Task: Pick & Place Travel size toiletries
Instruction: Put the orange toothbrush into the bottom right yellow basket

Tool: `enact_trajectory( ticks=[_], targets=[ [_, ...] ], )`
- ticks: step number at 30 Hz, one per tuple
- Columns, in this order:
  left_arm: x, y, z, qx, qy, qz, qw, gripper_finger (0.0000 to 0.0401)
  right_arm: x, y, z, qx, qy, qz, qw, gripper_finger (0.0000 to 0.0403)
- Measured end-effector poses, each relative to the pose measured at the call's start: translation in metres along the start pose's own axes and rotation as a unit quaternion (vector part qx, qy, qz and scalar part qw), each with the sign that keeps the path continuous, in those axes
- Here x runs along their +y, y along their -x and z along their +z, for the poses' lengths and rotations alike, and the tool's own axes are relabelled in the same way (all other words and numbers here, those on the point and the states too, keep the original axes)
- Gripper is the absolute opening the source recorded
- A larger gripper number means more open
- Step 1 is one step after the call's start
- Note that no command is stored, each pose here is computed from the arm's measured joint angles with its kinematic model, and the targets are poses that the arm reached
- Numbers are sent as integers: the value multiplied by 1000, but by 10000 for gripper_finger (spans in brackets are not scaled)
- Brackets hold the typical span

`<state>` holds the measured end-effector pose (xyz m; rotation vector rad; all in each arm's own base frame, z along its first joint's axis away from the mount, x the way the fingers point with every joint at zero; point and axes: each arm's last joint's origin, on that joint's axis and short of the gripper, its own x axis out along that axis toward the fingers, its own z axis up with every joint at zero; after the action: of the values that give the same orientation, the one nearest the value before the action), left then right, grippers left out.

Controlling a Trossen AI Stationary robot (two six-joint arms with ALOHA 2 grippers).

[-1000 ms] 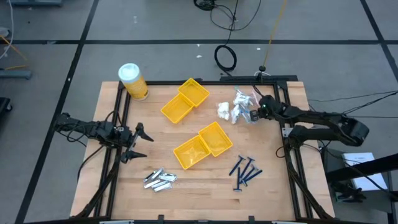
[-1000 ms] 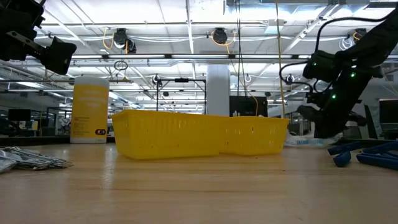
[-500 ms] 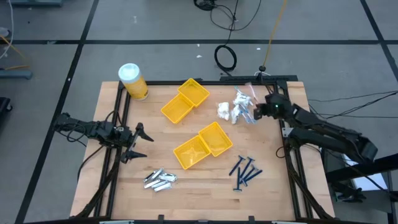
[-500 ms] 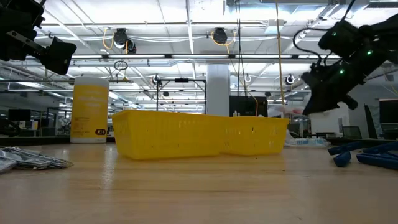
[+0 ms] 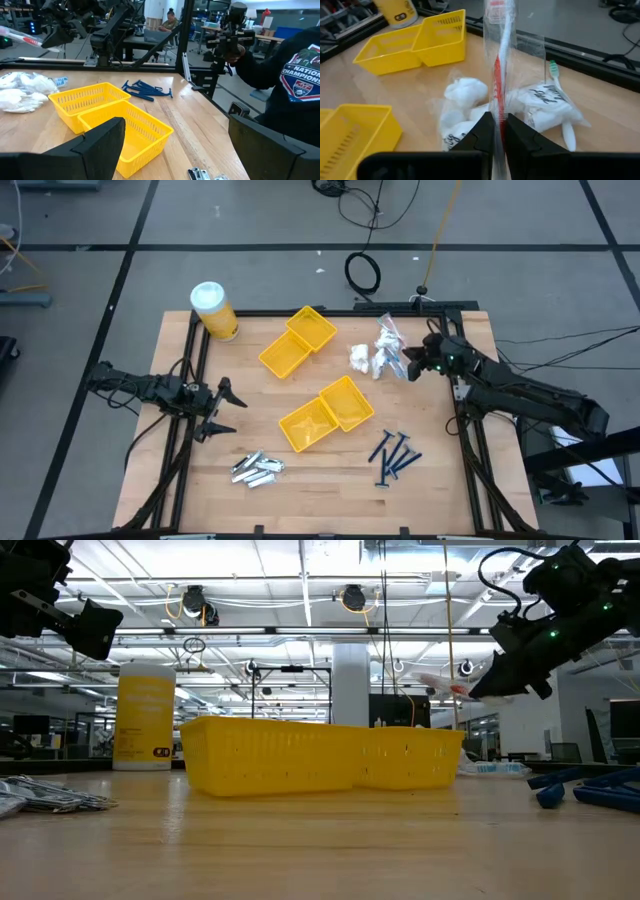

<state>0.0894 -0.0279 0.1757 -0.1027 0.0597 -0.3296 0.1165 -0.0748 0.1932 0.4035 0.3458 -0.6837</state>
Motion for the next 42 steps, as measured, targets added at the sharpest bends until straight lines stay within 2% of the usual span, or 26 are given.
enact_trajectory(
  ticks=[8,14,19,28,34,36,42],
  targets=[
    [0,0,0,0,-2,0,1000,349,13,1,3,-24,9,48,999,17],
    [-1,0,7,-36,-89,0,995,349,27,2,2,-38,-3,100,994,17],
    [-2,1,17,-86,-146,4,986,349,40,-2,-12,-20,-23,148,989,17],
    [-2,2,21,-109,-146,5,983,349,84,-2,-19,13,-46,257,965,17],
    [-2,2,21,-109,-132,3,985,349,123,-10,-29,72,-16,256,964,16],
    [-2,2,21,-109,-134,3,985,349,133,-16,-34,86,-16,237,967,16],
    [-2,2,21,-109,-134,3,985,349,142,-35,-53,124,-17,197,972,17]
  ],
)
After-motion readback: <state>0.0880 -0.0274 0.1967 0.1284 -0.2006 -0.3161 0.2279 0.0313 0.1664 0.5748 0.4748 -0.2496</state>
